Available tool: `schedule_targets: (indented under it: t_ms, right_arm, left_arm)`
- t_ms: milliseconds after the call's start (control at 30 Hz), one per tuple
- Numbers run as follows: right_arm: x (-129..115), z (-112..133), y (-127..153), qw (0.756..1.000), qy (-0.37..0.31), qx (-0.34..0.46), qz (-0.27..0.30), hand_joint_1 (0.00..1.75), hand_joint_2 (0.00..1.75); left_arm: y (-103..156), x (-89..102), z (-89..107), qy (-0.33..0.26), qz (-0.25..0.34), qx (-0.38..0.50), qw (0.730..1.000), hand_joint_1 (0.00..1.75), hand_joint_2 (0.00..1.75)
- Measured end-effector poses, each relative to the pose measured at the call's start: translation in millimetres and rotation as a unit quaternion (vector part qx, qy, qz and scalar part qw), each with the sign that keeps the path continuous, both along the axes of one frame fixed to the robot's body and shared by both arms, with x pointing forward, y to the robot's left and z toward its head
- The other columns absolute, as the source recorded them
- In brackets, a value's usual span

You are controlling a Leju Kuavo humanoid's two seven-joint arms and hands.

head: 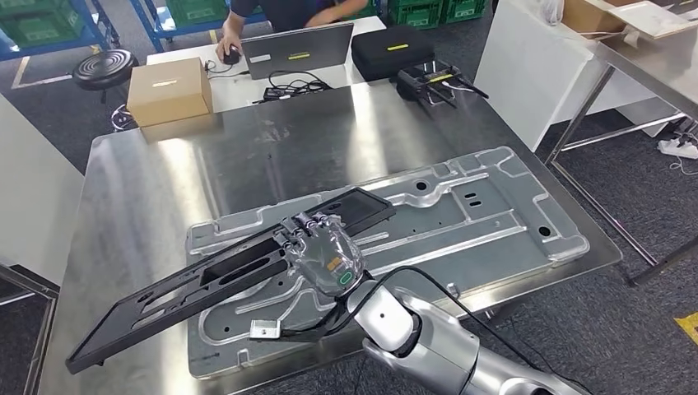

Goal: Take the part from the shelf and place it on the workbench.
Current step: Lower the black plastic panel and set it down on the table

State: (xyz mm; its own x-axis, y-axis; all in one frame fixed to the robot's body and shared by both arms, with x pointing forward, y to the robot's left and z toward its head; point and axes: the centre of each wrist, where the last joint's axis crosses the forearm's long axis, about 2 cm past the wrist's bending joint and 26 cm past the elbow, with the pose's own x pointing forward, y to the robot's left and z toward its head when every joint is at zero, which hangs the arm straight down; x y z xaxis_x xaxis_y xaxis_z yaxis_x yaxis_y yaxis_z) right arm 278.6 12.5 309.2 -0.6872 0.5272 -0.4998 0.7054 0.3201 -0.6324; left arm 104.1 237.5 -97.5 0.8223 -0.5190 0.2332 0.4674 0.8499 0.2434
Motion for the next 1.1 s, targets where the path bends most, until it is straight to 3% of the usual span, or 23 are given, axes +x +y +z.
schedule_targets:
  t_ms: [633, 900, 1033, 1100]
  right_arm:
    - [18.2, 14.4, -10.6, 0.995, 0.013, 0.079, -0.062, 1.75, 1.75]
    - [24.1, 13.2, -15.5, 0.992, 0.023, 0.088, -0.082, 1.75, 1.75]
    - [26.0, 13.0, -17.9, 0.992, 0.029, 0.089, -0.088, 0.0, 0.0]
    - [26.2, 14.3, -18.2, 0.992, 0.029, 0.09, -0.087, 0.0, 0.0]
  left_arm:
    - [2.7, 1.2, 0.0, -0.001, 0.0, 0.003, 1.0, 0.0, 1.75]
    - [4.1, -7.2, -2.1, -0.013, -0.008, -0.008, 1.0, 0.0, 1.75]
    - [2.7, -12.9, -3.1, -0.018, -0.02, -0.016, 1.0, 0.0, 1.75]
    - [0.7, -15.4, -3.4, -0.018, -0.023, -0.018, 0.999, 0.0, 1.75]
